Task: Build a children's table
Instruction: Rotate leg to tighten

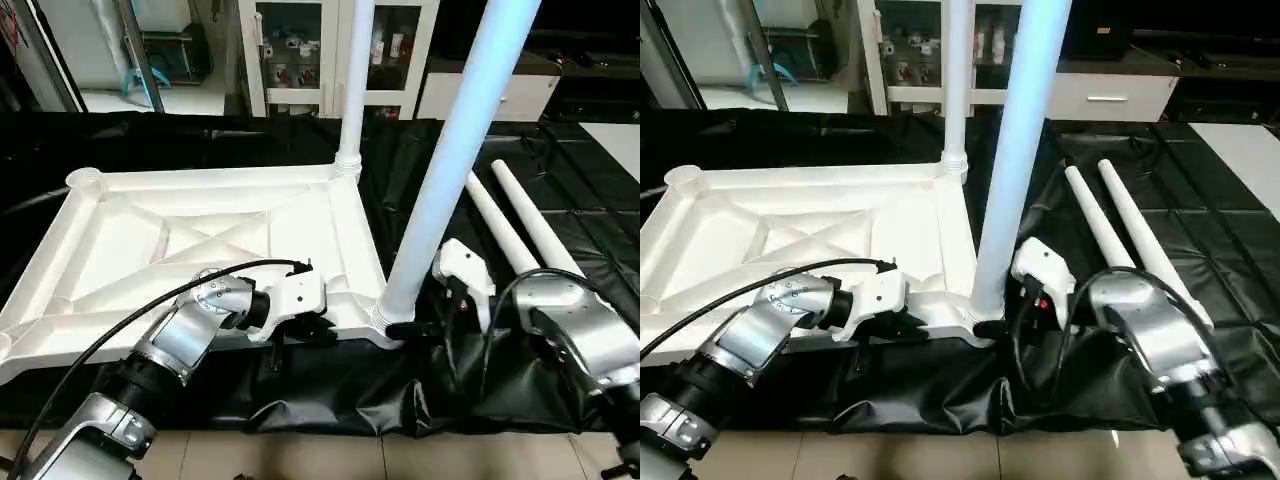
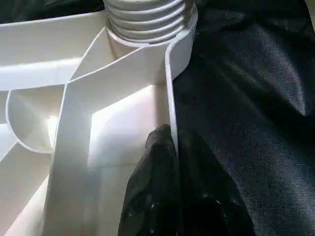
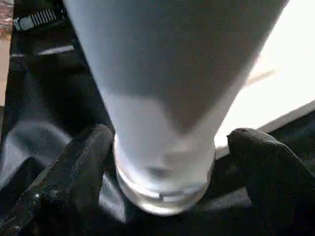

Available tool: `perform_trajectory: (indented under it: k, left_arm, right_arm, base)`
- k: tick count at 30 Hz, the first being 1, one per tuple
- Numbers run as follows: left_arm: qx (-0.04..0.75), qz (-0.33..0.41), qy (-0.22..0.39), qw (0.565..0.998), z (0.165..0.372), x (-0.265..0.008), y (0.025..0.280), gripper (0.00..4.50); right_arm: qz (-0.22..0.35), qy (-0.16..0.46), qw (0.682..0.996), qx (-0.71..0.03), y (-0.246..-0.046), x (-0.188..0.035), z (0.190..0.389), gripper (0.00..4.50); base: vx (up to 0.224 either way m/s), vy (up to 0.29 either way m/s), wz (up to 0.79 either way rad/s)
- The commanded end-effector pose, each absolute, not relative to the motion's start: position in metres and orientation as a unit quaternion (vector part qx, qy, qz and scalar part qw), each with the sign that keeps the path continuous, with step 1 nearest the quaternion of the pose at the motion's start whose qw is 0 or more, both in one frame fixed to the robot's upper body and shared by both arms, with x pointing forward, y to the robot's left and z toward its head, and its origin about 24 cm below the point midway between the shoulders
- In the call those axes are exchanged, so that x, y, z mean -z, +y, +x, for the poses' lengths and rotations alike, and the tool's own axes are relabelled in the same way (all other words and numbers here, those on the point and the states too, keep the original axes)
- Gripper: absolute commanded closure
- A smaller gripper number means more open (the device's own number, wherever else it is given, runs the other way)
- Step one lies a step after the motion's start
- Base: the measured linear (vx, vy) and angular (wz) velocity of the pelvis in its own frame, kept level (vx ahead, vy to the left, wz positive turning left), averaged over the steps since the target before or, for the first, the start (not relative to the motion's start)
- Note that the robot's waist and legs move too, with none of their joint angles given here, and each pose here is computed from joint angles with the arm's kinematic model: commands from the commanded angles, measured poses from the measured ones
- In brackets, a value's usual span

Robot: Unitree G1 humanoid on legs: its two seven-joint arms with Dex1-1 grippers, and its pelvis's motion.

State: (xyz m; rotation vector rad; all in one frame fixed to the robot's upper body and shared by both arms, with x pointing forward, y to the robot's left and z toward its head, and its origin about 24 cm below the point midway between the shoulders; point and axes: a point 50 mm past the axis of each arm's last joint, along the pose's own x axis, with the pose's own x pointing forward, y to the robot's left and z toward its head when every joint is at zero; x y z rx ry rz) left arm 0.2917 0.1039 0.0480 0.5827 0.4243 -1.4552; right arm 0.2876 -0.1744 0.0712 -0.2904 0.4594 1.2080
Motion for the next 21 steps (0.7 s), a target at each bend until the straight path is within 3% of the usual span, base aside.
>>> perform_trajectory:
  k: [1, 8, 18, 21]
  left_arm:
    - [0.671, 0.269, 0.218, 0.656, 0.281, -0.035, 0.101, 4.5]
    - [0.669, 0.27, 0.219, 0.657, 0.281, -0.034, 0.101, 4.5]
    - [0.667, 0.271, 0.222, 0.657, 0.281, -0.034, 0.103, 4.5]
    - [0.66, 0.267, 0.224, 0.666, 0.282, -0.033, 0.103, 4.5]
  right_arm:
    - [-0.149, 0.205, 0.785, -0.565, -0.171, -0.074, 0.291, 0.79]
    - [-0.148, 0.205, 0.779, -0.574, -0.169, -0.071, 0.291, 1.56]
    - [-0.148, 0.203, 0.779, -0.575, -0.169, -0.069, 0.291, 1.8]
    - [-0.131, 0.204, 0.803, -0.545, -0.168, -0.061, 0.293, 1.8]
  base:
    - [0.0, 0.0, 0.0]
    - [0.0, 0.0, 0.0]
    - [0.0, 0.0, 0.0]
    - [0.0, 0.0, 0.0]
